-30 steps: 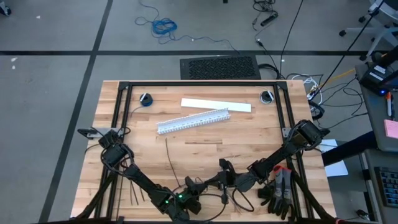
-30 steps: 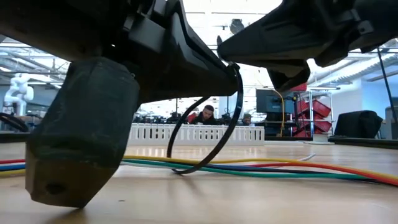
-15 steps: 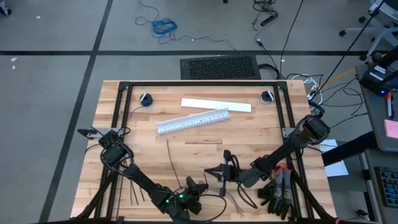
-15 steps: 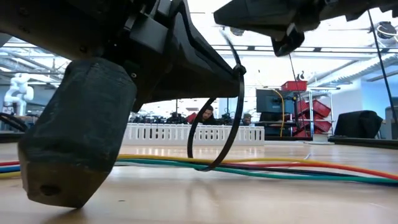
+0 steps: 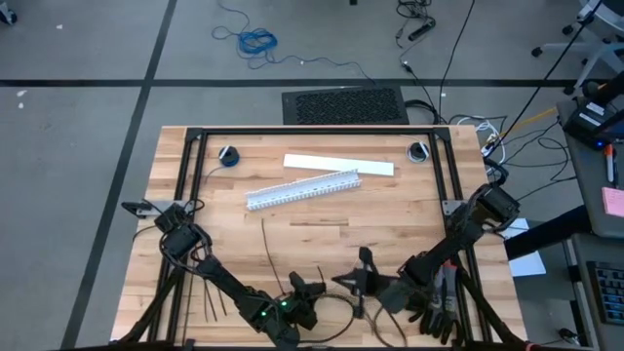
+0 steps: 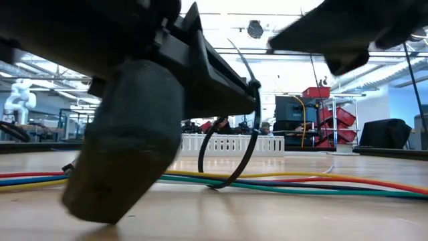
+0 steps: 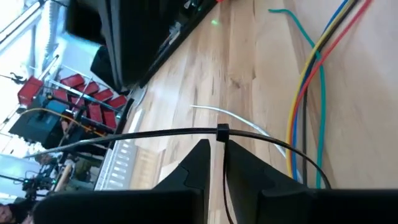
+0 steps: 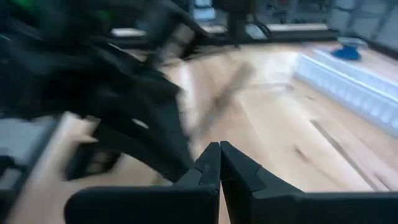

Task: Ziptie cables
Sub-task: Wrap the colored loose cables with the black zip tie

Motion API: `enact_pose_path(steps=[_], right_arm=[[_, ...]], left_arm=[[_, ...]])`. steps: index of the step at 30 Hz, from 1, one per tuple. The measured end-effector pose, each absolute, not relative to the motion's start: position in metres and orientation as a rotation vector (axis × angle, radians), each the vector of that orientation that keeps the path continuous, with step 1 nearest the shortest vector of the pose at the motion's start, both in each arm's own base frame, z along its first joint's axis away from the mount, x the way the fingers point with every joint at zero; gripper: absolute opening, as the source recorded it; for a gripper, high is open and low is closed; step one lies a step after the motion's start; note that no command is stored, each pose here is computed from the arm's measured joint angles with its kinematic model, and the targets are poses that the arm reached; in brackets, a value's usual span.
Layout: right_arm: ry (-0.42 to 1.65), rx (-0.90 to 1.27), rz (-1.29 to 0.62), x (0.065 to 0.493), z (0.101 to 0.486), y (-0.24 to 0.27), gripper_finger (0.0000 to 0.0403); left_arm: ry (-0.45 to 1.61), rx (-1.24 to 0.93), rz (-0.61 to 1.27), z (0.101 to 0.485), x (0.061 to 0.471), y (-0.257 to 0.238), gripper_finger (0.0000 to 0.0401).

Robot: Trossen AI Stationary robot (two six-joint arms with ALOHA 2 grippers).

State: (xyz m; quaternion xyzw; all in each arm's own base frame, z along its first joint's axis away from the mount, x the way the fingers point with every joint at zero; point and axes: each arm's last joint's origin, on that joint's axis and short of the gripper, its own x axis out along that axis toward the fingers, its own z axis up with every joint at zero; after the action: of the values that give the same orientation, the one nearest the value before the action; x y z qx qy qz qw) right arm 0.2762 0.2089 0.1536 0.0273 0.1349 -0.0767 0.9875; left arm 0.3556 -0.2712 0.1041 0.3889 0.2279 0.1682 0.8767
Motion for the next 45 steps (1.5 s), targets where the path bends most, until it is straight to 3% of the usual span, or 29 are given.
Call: enact_pose_path(steps=[4,13,18,25,34,45], right_arm=[[0.282,0.097,-0.053,0.272,0.158,0.217,0.0033],[0.349,0.121,0.003,0.280,0.153,0.206,0.0198],[0.364,0.158,0.039,0.294,0.153,0.189,0.0227],[0.335,0.217,0.150,0.304,0.159,0.182,0.0191],[0.366,0.205,0.188,0.305,0.157,0.179,0.0012],[0.363,0.175,0.102,0.305,0.155,0.175,0.0001]], left_arm=[[0.479,0.832,0.342,0.105,0.357,-0.271,0.0053],[0.448,0.893,0.294,0.110,0.358,-0.277,0.0054],[0.434,0.913,0.275,0.112,0.357,-0.281,0.0054],[0.433,0.910,0.276,0.113,0.357,-0.280,0.0054],[0.430,0.907,0.278,0.113,0.357,-0.280,0.0054],[0.423,0.904,0.287,0.114,0.358,-0.280,0.0054]])
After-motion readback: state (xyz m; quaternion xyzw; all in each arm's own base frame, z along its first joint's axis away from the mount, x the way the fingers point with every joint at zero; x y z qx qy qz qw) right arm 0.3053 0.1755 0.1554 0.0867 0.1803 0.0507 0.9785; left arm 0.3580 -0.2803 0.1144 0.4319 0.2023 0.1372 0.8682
